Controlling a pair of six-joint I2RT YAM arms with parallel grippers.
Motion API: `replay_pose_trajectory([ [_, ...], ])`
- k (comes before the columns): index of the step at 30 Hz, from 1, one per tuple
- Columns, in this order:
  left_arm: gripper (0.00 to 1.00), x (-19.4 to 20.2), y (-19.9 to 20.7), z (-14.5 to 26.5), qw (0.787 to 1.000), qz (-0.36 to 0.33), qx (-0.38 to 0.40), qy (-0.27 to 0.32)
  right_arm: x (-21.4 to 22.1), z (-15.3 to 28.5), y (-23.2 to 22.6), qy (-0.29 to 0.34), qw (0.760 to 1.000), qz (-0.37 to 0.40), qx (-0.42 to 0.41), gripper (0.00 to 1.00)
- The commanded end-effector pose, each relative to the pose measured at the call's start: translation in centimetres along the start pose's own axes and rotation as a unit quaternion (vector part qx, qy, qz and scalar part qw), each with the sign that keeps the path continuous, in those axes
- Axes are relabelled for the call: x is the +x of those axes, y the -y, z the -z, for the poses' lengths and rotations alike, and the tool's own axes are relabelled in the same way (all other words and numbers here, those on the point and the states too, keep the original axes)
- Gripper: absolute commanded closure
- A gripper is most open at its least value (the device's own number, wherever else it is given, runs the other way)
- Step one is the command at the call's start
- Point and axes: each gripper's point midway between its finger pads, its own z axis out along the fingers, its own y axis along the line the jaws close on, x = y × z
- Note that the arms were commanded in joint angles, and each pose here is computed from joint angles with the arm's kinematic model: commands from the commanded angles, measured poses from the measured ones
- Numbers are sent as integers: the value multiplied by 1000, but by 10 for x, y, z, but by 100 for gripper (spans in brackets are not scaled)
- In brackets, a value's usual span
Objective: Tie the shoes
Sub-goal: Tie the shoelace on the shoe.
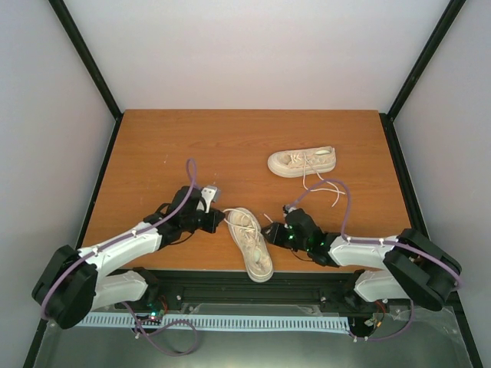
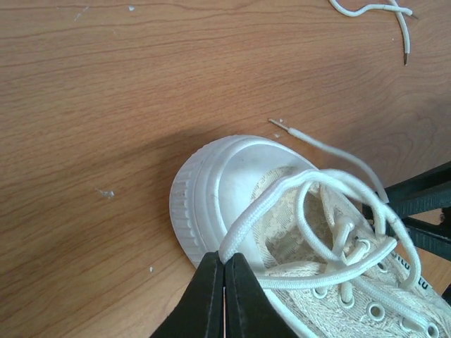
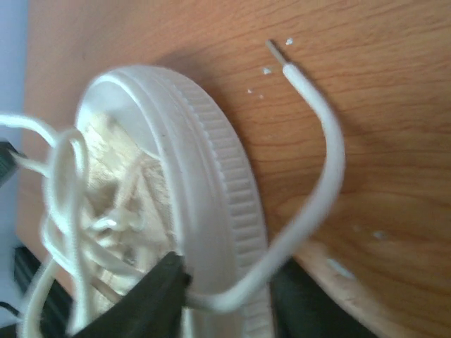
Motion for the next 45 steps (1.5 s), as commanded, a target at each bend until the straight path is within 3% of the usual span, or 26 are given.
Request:
replay_pose_trajectory([
  [1, 99, -11, -2, 6, 1000, -1, -11, 27, -10, -1, -2, 24, 1000, 11, 13, 82],
  [3, 100, -15, -10, 11, 999, 6, -36, 37, -22, 7, 0, 50, 998, 26, 33, 95],
  [4, 99, -17, -15, 13, 998, 11, -48, 42, -30, 12, 2, 64, 997, 31, 42, 97],
  [15, 99, -9, -42, 48, 985, 95, -124, 70, -92, 93, 31, 184, 978, 32, 98, 97],
  [24, 99, 39, -45, 67, 965, 236, -89, 74, -92, 109, 46, 188, 977, 16, 104, 97],
  [34, 99, 68, -29, 84, 960, 274, -50, 24, -85, 139, 72, 225, 965, -17, 136, 97],
  [45, 99, 85, -38, 79, 955, 285, -80, -10, -67, 125, 99, 212, 965, -94, 119, 97],
])
